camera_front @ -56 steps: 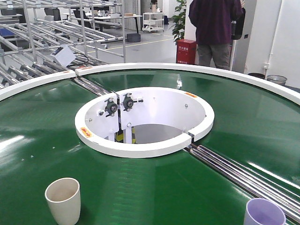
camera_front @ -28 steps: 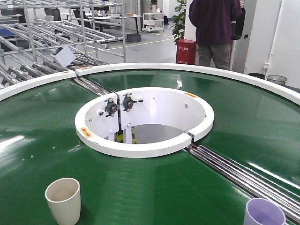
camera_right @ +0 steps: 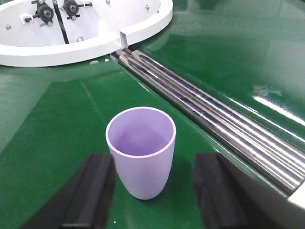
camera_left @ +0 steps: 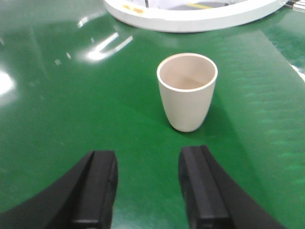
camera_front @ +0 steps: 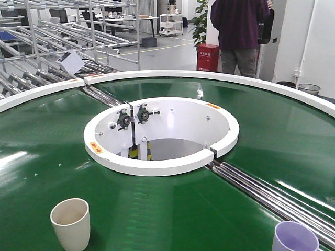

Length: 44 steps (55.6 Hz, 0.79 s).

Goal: Grab cup from conveyor and place in blue bin

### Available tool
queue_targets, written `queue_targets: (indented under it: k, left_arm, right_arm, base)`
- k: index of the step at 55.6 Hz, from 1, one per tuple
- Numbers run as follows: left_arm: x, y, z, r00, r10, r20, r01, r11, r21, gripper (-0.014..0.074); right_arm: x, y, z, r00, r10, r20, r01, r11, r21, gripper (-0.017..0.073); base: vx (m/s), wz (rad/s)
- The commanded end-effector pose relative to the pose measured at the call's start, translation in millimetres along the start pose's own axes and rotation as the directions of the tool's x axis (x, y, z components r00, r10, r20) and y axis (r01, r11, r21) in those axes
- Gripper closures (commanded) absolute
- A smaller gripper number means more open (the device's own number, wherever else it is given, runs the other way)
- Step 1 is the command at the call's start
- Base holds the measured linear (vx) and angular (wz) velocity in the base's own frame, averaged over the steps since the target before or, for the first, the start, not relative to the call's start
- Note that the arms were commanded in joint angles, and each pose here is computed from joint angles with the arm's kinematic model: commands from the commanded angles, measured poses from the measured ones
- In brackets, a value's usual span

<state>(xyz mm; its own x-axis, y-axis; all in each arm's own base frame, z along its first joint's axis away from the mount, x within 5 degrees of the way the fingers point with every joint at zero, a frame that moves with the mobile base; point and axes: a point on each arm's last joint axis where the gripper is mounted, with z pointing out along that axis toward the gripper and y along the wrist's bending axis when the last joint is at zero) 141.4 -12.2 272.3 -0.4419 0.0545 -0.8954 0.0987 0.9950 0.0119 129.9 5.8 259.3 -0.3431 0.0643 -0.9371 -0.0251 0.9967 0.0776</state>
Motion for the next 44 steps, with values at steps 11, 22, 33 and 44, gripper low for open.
queue_targets:
  k: [11, 22, 33, 44]
  left_arm:
    - [-48.5, -0.7, 36.3, 0.993, -0.052, -0.108, 0.054, 0.998, 0.018, 0.0143]
    - [-106.2, -1.7, 69.9, 0.993, -0.030, -0.115, 0.035, 0.998, 0.047, 0.0143]
    - [-131.5, -6.5, 126.7, 0.960, 0.014, -0.281, 0.021, 0.993, 0.120, 0.0143]
    - [-142.9, -5.1, 196.4, 0.937, 0.020, -0.348, 0.022, 0.993, 0.118, 0.0143]
  right_arm:
    - [-19.7, -0.5, -1.6, 0.992, -0.006, 0.123, 0.004, 1.000, 0.011, 0.0023]
    - [-19.7, -0.5, -1.6, 0.992, -0.006, 0.123, 0.004, 1.000, 0.011, 0.0023]
    - [-19.7, -0.5, -1.6, 0.992, -0.006, 0.123, 0.004, 1.000, 0.011, 0.0023]
    - [-19.6, -0.5, -1.6, 0.993, -0.006, 0.121, 0.005, 1.000, 0.011, 0.0023]
  base:
    - [0.00, 0.00]
    - [0.00, 0.00]
    - [0.00, 0.00]
    - [0.00, 0.00]
